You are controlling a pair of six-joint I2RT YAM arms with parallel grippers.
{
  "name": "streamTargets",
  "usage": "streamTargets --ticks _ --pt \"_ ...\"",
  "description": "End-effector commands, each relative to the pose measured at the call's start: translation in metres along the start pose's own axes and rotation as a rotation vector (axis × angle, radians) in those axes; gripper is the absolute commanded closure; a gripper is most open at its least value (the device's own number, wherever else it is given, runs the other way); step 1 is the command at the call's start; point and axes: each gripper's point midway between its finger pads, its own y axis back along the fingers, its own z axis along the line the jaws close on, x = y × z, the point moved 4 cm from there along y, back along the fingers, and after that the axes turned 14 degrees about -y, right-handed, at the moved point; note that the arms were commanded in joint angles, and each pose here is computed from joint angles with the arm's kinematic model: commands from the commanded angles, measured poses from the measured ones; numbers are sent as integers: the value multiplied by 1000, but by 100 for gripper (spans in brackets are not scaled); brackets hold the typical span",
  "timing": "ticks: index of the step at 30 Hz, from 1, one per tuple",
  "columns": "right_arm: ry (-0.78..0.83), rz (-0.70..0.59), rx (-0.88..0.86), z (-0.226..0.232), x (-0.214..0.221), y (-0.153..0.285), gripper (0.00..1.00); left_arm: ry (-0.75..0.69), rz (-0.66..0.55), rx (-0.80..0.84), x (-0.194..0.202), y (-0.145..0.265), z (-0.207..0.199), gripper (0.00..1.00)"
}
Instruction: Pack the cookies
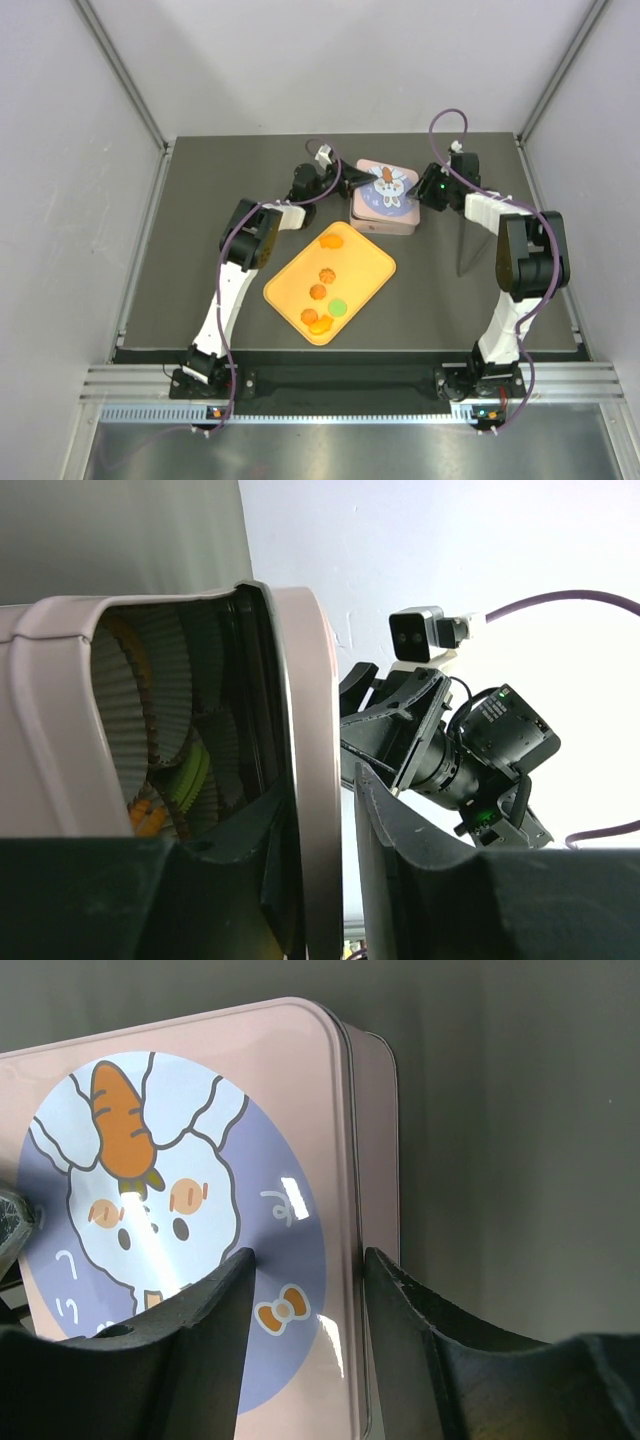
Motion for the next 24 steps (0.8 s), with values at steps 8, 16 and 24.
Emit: streamTargets --ticks 8,16,24 --pt "23 45 42 -9 11 -8 53 -82 -34 68 -28 22 -29 68" --pt "35 56 35 -7 13 -9 52 -98 -34 59 -33 30 -29 62" --pt "45 62 24 -4 15 -10 51 -99 -47 57 -43 40 -28 63"
